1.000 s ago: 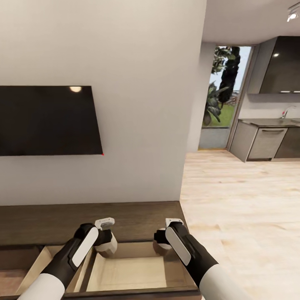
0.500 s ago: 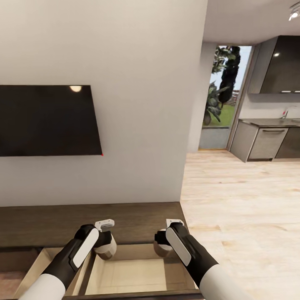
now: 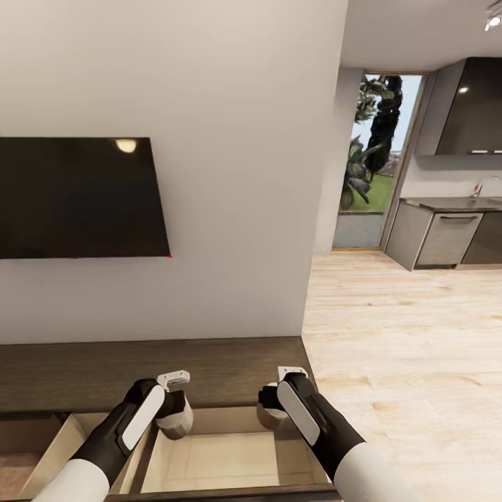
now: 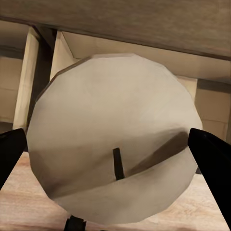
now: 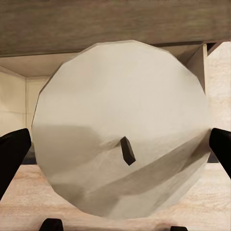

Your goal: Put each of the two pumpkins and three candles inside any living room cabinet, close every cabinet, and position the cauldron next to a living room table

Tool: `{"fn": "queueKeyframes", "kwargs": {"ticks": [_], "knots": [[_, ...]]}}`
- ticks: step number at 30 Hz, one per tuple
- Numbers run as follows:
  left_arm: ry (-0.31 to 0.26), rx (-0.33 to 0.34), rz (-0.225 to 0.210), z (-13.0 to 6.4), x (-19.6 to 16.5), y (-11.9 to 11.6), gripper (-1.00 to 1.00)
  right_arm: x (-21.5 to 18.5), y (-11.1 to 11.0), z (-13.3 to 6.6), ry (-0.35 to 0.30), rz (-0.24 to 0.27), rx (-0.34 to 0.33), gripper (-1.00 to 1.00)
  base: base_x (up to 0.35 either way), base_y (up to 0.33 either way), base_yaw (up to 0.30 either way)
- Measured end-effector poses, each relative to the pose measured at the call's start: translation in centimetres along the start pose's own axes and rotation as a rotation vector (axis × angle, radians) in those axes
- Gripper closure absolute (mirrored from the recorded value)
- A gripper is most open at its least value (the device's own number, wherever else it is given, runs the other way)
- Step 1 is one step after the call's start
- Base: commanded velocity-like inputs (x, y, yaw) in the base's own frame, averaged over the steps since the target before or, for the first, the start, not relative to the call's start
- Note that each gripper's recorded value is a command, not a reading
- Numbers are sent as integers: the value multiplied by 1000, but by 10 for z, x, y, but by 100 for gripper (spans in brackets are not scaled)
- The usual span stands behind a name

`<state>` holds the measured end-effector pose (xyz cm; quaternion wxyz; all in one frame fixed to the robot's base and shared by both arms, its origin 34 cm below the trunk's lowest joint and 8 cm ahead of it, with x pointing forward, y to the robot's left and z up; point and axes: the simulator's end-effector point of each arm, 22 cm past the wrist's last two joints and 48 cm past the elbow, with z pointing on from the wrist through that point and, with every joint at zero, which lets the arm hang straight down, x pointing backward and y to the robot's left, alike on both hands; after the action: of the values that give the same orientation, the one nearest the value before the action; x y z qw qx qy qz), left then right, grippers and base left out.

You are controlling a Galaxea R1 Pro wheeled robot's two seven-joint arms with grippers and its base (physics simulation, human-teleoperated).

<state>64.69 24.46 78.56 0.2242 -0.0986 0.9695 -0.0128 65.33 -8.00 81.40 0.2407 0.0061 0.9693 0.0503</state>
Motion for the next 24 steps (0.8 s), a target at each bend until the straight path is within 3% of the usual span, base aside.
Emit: {"fn": "queueKeyframes", "kwargs": {"ticks": [18, 24], "knots": [[3, 0, -1, 23, 9, 1, 100, 10, -4, 22, 6, -5, 6, 100, 0, 0, 0], [16, 6, 1, 33, 19, -5, 100, 32, -14, 39, 57, -8, 32, 100, 0, 0, 0]]}}
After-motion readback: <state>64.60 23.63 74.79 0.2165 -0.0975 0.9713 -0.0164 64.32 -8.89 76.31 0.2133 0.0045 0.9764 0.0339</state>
